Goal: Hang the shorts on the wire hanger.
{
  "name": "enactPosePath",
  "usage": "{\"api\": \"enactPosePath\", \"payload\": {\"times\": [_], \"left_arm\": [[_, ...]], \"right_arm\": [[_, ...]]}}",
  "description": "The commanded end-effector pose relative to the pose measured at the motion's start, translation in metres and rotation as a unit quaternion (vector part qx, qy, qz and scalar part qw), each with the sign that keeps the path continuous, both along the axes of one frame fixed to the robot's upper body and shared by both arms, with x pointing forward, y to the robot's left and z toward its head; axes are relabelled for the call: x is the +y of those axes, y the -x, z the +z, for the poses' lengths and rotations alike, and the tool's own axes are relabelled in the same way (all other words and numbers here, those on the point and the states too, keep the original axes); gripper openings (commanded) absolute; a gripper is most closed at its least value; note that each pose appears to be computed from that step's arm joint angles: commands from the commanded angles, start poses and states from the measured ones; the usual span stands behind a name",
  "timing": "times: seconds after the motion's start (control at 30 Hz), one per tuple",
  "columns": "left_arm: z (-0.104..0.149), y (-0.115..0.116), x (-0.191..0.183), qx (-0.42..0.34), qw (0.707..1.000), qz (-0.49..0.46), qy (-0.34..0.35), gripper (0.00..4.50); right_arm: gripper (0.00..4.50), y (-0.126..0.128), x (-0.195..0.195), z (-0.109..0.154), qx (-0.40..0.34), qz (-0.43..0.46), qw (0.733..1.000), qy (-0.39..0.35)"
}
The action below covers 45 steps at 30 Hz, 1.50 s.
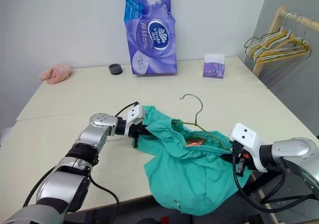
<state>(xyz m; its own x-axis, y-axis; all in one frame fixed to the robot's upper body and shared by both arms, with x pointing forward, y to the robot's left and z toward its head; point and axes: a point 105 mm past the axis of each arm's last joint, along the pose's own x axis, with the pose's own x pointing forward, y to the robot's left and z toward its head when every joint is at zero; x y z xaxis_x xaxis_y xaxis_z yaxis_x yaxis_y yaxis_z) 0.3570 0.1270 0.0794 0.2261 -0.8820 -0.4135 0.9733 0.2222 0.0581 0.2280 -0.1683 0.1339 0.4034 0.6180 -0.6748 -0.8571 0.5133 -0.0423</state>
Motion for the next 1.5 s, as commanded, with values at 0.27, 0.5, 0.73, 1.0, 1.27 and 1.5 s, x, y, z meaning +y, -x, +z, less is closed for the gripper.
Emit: {"api": "enactPosePath", "payload": {"times": [0.27,0.5,0.73,1.0,1.27,1.5], "left_arm": [[0.055,-0.015,0.016,-0.094,0.988,0.080,0.093,2.67],[0.090,-0.014,0.030,-0.120,0.979,0.113,0.118,2.67],[0.108,0.024,-0.062,-0.092,0.982,-0.036,0.163,2.67],[0.122,0.050,-0.135,-0.075,0.966,-0.136,0.204,2.67],[0.143,0.070,-0.183,-0.092,0.946,-0.195,0.241,2.67],[0.156,0.080,-0.204,-0.113,0.934,-0.224,0.256,2.67]], "right_arm": [[0.00,-0.002,-0.003,0.014,-0.007,-0.039,0.999,-0.027],[0.00,0.003,-0.015,0.014,0.009,-0.135,0.987,-0.087],[0.00,0.015,-0.049,0.020,0.052,-0.276,0.932,-0.228],[0.00,0.018,-0.115,0.050,-0.007,-0.488,0.836,-0.252],[0.00,0.013,-0.176,0.097,-0.087,-0.630,0.743,-0.210],[0.00,0.006,-0.206,0.127,-0.118,-0.669,0.713,-0.174]]}}
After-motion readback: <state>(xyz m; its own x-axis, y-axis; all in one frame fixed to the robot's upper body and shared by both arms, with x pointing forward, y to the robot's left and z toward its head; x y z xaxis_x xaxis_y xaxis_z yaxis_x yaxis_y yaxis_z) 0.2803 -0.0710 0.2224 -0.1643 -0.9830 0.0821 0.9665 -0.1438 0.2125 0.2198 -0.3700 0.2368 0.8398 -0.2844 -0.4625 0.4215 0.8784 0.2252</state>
